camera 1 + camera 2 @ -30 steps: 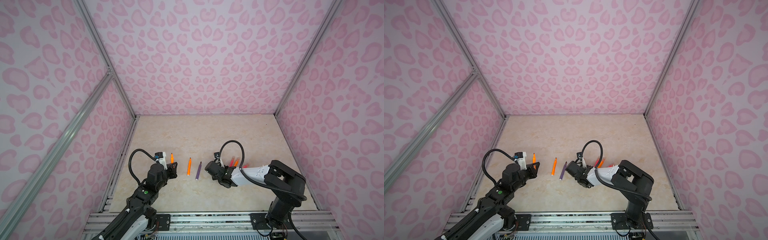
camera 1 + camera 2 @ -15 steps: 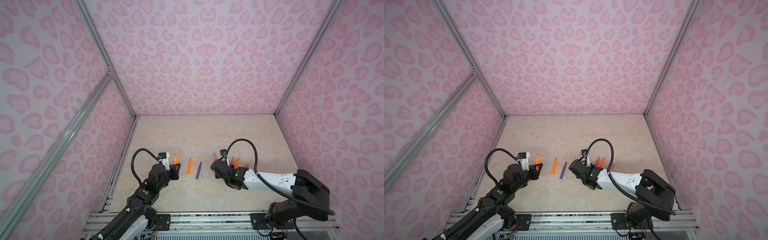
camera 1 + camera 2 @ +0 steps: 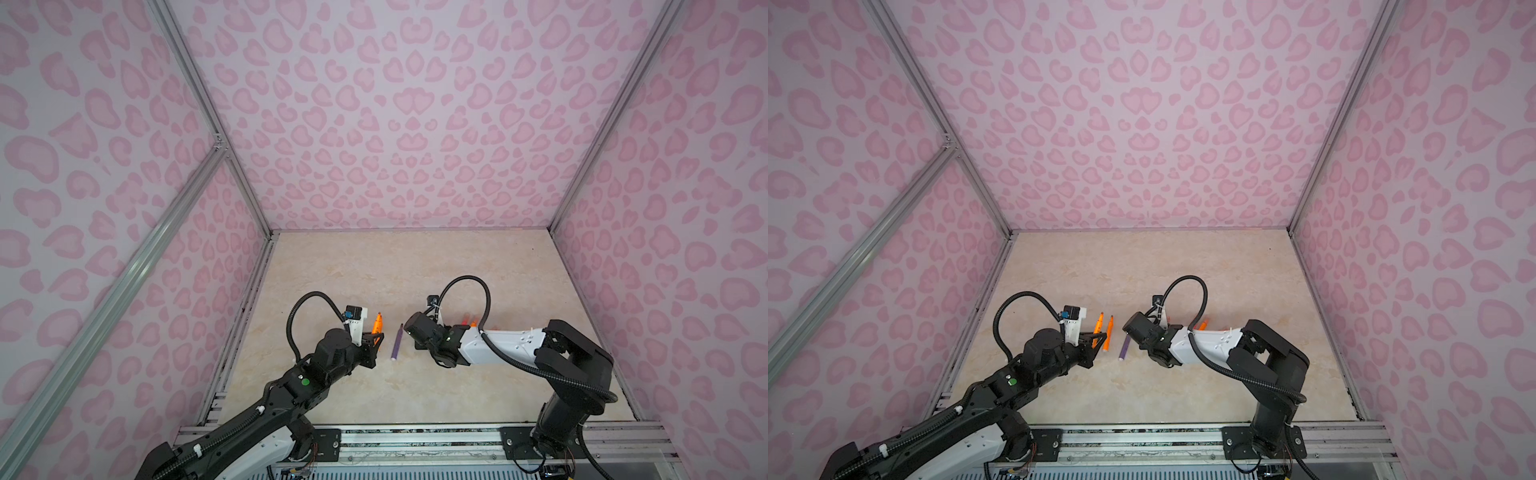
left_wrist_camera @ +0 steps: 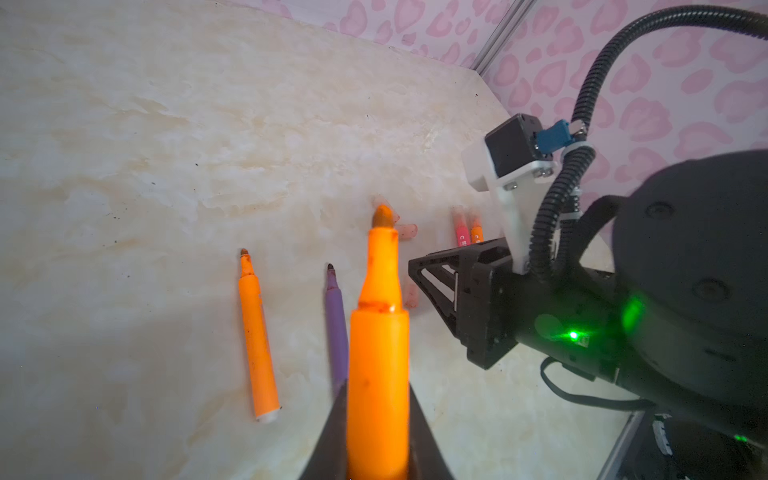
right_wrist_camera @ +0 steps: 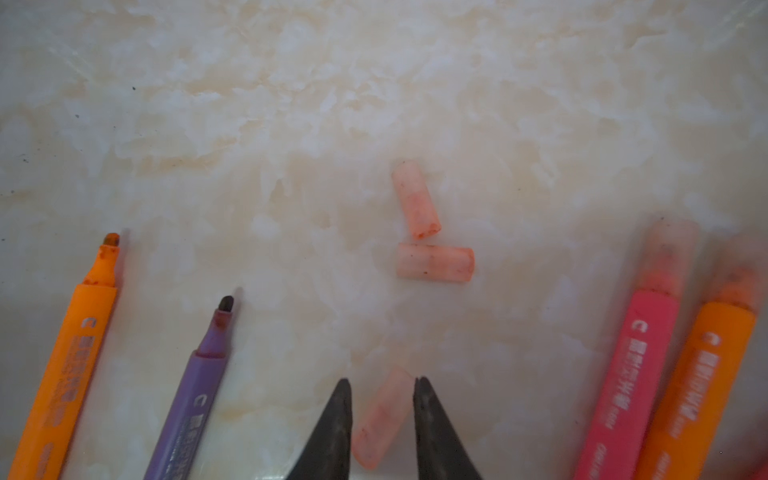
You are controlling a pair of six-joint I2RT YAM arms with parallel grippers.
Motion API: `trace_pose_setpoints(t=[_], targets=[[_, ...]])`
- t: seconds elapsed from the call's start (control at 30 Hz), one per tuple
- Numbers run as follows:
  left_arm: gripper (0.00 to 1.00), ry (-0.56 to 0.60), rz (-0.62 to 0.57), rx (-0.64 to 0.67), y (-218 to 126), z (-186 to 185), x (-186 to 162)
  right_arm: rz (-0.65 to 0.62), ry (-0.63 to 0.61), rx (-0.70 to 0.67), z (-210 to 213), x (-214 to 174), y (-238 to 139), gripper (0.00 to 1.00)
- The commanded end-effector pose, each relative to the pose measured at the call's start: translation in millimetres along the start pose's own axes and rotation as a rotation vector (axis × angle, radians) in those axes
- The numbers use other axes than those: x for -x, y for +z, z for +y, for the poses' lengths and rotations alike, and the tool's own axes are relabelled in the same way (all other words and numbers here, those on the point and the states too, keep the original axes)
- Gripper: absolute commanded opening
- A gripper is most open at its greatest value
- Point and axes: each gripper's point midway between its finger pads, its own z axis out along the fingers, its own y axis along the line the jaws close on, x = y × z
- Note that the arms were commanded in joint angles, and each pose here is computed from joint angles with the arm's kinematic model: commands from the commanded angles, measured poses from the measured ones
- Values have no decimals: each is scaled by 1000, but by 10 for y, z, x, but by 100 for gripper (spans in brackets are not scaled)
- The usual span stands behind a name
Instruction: Insert the pens into the pen caps
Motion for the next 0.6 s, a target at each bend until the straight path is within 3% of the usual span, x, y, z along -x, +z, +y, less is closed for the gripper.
trace_pose_setpoints(t=[0.0,0.2,0.57], targets=[[3,28,-34,-8,18,-65,117,-4,24,-20,-45,-30,56,28],[3,33,-27,-14,39,-99,116,24,33,-34,-111,-110,204,21],[3,41,-20,-14,60,-116,108,52,19,-69,-159,-187,335,22]])
